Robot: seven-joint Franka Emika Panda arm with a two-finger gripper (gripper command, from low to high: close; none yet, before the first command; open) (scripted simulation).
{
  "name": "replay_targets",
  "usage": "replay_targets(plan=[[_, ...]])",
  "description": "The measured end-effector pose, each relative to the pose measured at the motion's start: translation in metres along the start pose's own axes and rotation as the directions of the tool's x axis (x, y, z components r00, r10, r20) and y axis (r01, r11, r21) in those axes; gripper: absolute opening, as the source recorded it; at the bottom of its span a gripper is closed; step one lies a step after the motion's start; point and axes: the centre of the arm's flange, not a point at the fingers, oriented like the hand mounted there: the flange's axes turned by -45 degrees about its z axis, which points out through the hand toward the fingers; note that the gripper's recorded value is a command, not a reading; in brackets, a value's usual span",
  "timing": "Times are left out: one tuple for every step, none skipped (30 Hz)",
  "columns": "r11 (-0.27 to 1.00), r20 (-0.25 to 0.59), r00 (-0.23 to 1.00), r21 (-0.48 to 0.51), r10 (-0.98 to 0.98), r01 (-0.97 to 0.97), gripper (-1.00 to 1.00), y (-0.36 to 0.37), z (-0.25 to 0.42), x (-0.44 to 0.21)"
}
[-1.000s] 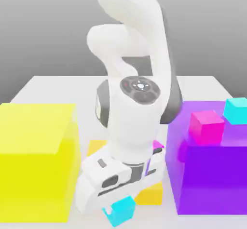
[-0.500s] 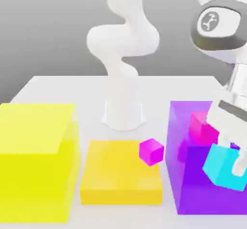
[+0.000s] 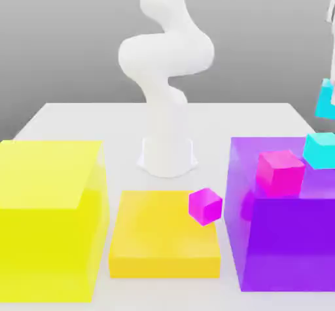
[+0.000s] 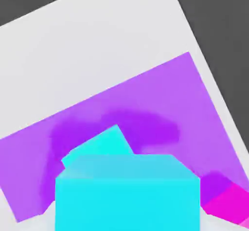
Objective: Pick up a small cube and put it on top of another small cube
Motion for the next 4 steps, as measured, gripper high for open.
replay_targets(plan=[[1.000,0.000,1.000,0.001,0.000,0.000,-1.00,-0.0010,0.0147,-0.0005],[1.000,-0.001,1.000,0.001,-0.001,0.001,1.00,-0.0017,0.0224,-0.0009],[1.000,-0.001,1.000,0.002,-0.001,0.001,1.00,-0.0017,0.0224,-0.0009],[1.000,-0.001,1.000,0.002,-0.001,0.001,1.00,-0.0017,0.0224,-0.0009]])
